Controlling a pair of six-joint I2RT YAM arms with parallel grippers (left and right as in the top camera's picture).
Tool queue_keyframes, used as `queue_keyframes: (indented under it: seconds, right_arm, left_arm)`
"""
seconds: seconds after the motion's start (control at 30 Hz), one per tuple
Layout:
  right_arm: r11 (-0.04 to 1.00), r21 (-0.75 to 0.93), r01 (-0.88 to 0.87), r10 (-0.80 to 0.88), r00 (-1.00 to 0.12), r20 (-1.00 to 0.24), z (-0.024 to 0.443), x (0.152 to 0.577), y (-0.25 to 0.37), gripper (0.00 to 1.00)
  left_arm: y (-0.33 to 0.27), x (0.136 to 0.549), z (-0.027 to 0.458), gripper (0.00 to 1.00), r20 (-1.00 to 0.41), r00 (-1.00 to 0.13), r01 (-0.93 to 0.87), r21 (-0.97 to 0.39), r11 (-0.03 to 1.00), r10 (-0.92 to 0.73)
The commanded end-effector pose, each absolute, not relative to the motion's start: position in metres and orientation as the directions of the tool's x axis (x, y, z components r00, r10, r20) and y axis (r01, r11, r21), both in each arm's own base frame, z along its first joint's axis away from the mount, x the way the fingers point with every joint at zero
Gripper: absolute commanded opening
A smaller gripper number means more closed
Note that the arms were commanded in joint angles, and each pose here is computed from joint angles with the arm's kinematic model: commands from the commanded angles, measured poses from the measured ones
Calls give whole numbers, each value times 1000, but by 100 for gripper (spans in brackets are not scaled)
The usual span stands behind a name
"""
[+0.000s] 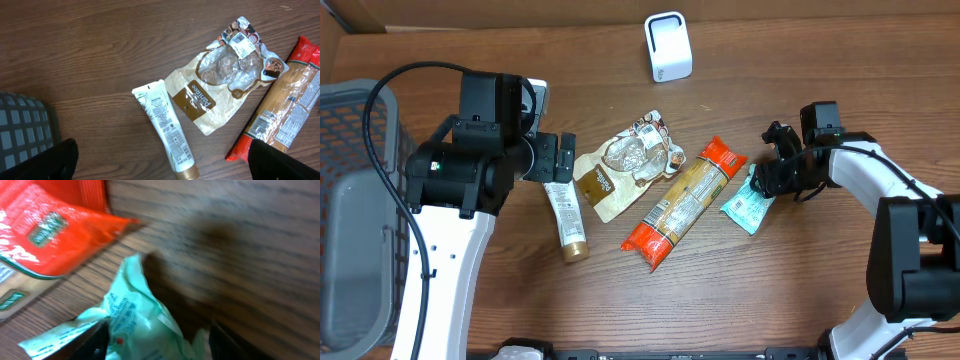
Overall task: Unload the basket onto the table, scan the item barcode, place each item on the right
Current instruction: 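Grasp the mint-green packet with the right gripper and lift it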
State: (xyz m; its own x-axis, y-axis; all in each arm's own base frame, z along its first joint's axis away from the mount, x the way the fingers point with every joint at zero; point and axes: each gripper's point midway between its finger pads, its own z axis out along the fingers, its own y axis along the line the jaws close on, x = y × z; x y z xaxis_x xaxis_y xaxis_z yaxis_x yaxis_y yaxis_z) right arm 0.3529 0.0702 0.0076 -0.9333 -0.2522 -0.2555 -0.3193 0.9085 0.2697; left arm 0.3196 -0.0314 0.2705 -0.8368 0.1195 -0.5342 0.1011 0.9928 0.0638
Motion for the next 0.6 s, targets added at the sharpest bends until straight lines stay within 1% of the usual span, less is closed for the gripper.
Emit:
queue_keyframes:
  seconds: [0.0,0.07,0.13,0.17,0.23,0.27,0.53,0.57]
  right_arm:
    - [883,330,-334,-265,-935,-236,-3,337,80,61]
    - [883,337,-328,-260,-937,-231,-3,336,81,53]
    - [889,343,-302,-238,-946,-219,-3,335,81,33]
    - [896,349,-274,-211,-955,-209,-3,335,81,18]
    - [909,363,-208,-148,-971,-186,-2,336,81,6]
    - [913,367,-180,-122,-977,-177,-2,337,81,4]
    - [918,395,38,80,-993,-89,23,349,80,4]
    - [915,388,109,150,-986,-76,33,355,75,4]
  left_arm:
    - [-29,322,271,100,-534,-834,109,84,990,137]
    - [-29,322,271,100,-534,-834,109,84,991,137]
    - [-29,322,271,100,-534,-834,109,84,991,137]
    - [-29,322,271,100,-534,-834,109,84,991,137]
    - [-29,322,271,99,-534,-834,109,84,991,137]
    - [-29,322,271,100,-534,-834,109,84,991,137]
    - [-29,322,271,100,-534,-834,109,84,991,137]
    - [-29,322,271,100,-534,-834,109,84,991,137]
